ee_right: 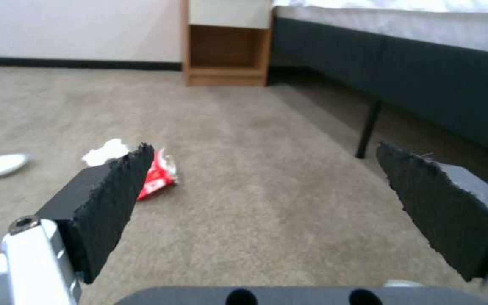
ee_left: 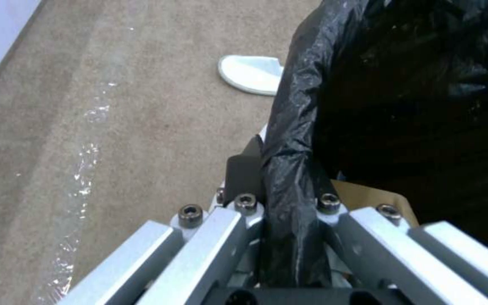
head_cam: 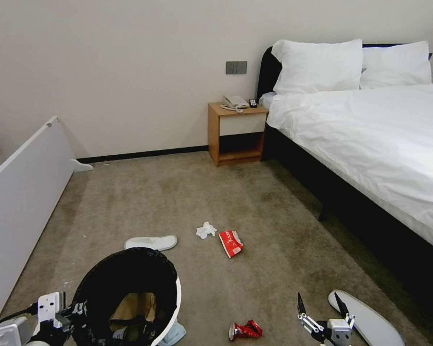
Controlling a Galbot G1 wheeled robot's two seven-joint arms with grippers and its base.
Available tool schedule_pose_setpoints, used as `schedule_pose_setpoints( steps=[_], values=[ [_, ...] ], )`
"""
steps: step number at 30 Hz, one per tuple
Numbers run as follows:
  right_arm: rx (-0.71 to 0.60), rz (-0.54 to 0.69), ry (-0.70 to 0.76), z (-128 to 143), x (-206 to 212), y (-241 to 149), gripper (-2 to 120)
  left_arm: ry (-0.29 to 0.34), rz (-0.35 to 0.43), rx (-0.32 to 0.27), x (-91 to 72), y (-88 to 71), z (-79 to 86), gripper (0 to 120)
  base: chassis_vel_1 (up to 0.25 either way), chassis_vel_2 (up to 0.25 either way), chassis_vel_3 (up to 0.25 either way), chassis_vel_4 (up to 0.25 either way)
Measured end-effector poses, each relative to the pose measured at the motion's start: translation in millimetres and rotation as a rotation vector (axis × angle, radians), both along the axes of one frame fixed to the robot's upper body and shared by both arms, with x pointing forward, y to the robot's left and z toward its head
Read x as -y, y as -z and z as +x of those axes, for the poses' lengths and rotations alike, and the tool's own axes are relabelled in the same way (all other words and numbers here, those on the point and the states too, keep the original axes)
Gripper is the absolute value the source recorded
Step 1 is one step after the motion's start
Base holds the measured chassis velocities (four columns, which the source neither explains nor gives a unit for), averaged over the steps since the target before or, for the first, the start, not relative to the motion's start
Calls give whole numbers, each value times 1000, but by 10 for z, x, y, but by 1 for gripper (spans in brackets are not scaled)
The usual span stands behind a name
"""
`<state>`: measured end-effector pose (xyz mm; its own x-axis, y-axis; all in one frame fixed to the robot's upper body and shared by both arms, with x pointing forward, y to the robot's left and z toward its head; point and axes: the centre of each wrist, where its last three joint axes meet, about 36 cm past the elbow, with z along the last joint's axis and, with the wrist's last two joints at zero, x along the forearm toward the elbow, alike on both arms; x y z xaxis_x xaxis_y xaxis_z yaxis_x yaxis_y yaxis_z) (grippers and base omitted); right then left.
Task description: Pick up the trash bin, then pick up the garbage from the floor and place it into the trash bin.
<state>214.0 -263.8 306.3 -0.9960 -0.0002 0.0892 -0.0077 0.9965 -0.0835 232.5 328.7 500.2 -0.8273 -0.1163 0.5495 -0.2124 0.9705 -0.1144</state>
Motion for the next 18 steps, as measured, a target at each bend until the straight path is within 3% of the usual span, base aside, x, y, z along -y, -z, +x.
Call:
schedule_pose_setpoints(
  steps=[10, 13, 18],
  values=[
    [-91, -124, -197, 342, 405, -259, 100, 18, 21, -6, -13, -54, 14, 3, 0, 0, 0, 0],
    [-141, -172, -419, 681, 593, -249, 100, 15, 36, -11, -16, -98, -23, 3, 0, 0, 0, 0],
    [-194, -235, -622, 946, 711, -190, 100, 15, 56, -7, 1, -174, -51, 3, 0, 0, 0, 0]
  ],
)
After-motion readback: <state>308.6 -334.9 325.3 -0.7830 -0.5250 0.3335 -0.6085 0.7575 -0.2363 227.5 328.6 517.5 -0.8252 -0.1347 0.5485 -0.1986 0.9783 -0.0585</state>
